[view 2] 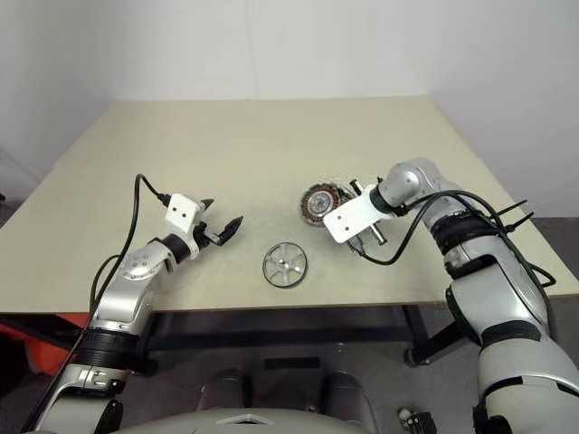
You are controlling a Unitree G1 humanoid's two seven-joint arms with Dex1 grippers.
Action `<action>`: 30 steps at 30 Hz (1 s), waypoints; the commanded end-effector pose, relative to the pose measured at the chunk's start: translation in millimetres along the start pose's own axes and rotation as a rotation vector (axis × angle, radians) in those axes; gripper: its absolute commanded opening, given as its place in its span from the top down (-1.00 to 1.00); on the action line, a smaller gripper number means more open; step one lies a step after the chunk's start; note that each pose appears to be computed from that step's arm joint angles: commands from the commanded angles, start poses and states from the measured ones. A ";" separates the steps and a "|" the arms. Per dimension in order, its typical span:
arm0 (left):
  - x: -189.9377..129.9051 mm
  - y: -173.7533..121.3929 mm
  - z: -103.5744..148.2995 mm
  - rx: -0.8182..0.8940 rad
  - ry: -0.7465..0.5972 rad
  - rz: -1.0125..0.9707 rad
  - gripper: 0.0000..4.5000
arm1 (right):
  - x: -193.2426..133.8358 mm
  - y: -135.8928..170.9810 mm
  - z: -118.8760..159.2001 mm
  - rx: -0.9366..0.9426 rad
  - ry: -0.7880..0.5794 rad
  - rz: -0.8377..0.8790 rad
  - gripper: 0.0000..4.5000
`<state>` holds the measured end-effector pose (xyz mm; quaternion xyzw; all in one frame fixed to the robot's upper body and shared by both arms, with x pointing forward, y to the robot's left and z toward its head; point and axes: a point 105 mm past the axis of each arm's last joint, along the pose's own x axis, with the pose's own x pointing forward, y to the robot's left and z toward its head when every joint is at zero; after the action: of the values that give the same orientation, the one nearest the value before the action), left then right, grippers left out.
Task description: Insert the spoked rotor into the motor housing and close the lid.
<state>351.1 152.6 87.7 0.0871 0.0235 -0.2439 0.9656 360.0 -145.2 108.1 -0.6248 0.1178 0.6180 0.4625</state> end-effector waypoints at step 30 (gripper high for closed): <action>-2.6 7.9 16.0 0.042 -0.046 0.017 -1.00 | 10.9 -64.4 -20.2 0.085 0.154 -0.273 0.59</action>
<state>352.1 154.5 88.9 0.0922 0.0239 -0.2450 0.9648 417.0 -122.0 107.5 -0.6487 0.1096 0.5048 0.5589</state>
